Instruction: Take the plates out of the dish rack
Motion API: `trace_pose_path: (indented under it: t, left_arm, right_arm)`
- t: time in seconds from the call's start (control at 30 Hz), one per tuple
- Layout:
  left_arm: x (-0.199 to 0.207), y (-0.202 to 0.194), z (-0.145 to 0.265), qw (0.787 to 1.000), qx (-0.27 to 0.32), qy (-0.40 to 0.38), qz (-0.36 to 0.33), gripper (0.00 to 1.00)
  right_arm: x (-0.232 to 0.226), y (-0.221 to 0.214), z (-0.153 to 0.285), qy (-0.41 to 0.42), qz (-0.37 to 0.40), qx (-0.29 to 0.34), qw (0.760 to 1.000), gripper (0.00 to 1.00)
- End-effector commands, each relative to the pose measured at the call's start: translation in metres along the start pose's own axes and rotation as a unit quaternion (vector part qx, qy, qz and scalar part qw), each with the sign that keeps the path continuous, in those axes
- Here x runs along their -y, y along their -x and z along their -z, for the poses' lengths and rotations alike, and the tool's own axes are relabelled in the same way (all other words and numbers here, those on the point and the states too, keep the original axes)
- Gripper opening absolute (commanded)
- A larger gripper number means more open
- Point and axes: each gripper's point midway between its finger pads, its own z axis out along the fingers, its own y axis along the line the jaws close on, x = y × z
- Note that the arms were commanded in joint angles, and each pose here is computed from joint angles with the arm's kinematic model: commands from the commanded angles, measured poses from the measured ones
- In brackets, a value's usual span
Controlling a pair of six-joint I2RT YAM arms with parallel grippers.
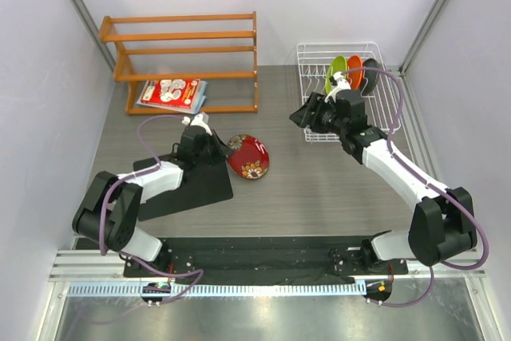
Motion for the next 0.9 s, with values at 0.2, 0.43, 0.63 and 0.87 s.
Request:
trace_pose_path:
  t: [0.2, 0.43, 0.63, 0.87]
  left_arm:
    - [0.0, 0.028, -0.017, 0.999, 0.047, -0.008, -0.024, 0.0]
    - [-0.017, 0.015, -0.041, 1.0, 0.018, 0.016, -0.019, 0.0]
    - [-0.042, 0.003, -0.052, 0.998, 0.0, 0.066, -0.017, 0.0]
    - [-0.055, 0.002, -0.051, 0.994, -0.01, 0.102, -0.037, 0.02]
  right_arm:
    - [0.017, 0.03, 0.009, -0.018, 0.015, 0.032, 0.999, 0.62]
    - [0.031, 0.035, 0.009, -0.029, 0.009, 0.034, 0.999, 0.61]
    - [0.04, 0.042, 0.008, -0.044, 0.013, 0.036, 0.998, 0.62]
    - [0.049, 0.043, 0.004, -0.057, 0.014, 0.031, 0.998, 0.62]
